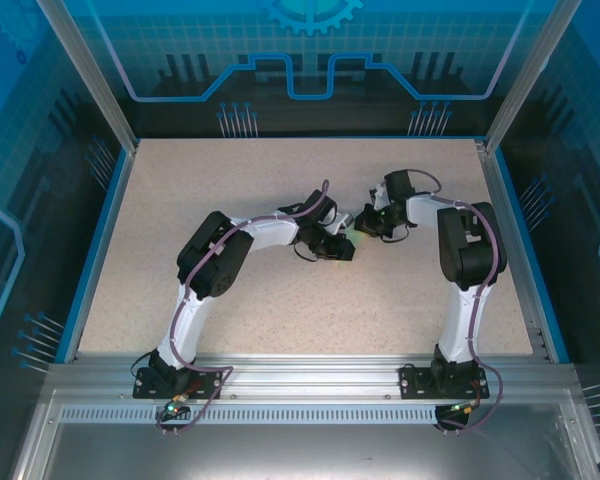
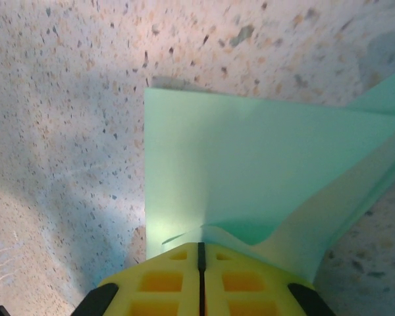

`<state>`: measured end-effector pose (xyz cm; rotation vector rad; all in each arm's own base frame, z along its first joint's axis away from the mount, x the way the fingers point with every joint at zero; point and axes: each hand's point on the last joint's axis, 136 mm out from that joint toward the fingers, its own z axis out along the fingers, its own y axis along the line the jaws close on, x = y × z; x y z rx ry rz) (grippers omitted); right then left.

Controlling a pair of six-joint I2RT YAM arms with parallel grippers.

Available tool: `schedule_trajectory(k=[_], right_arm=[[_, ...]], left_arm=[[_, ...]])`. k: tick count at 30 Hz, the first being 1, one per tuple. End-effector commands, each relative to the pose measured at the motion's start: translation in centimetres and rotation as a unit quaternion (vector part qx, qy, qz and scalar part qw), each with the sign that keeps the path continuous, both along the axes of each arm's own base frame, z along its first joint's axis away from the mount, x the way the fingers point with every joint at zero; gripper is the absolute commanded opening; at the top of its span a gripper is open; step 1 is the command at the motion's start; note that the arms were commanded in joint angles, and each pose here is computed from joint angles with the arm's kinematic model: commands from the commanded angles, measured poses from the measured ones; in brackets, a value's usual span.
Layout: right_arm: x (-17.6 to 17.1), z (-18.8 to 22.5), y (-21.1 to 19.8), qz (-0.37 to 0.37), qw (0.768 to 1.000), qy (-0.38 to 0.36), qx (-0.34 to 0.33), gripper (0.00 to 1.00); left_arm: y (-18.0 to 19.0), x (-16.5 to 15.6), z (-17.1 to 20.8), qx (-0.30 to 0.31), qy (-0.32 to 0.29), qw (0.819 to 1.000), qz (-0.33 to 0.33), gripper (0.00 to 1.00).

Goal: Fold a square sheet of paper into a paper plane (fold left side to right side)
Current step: Fold the wing for the fifth time at the center of the table.

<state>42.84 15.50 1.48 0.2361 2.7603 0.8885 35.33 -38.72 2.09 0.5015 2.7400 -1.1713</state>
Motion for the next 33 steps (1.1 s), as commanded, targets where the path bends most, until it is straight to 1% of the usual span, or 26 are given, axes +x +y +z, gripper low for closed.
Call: schedule_trajectory(k=[1,5,9,15,19,22,25,28,33], right_arm=[[3.5,1.0,-3.0,-0.024,0.998,-0.058,-0.016,0.08],[3.9,3.7,-3.4,-0.017,0.996,-0.089,-0.006,0.09],[3.7,5.8,-3.2,-0.013,0.995,-0.103,0.01,0.1],[1.8,7.5,-2.1,-0.022,0.993,-0.099,0.061,0.11],[-0.3,6.2,-0.9,-0.033,0.993,-0.07,0.09,0.1],[-1.2,4.4,-0.3,-0.039,0.994,-0.05,0.086,0.1],[-0.9,2.8,-0.2,-0.038,0.995,-0.037,0.081,0.09],[0.0,2.3,-0.4,-0.031,0.997,-0.04,0.064,0.09],[0.4,0.9,-0.7,-0.027,0.998,-0.024,0.047,0.09]], left_arm=[[3.0,-4.1,-5.6,0.087,0.081,0.993,-0.005,0.25],[3.0,-4.2,-5.7,0.087,0.081,0.993,-0.006,0.24],[3.0,-4.2,-5.7,0.085,0.081,0.993,-0.005,0.24],[3.0,-4.2,-5.6,0.085,0.079,0.993,-0.005,0.25],[3.0,-4.2,-5.6,0.084,0.078,0.993,-0.006,0.25],[3.0,-4.2,-5.6,0.085,0.08,0.993,-0.005,0.25],[3.0,-4.3,-5.6,0.085,0.079,0.993,-0.006,0.24],[3.1,-4.3,-5.6,0.086,0.079,0.993,-0.005,0.24],[3.1,-4.3,-5.7,0.087,0.079,0.993,-0.005,0.24]])
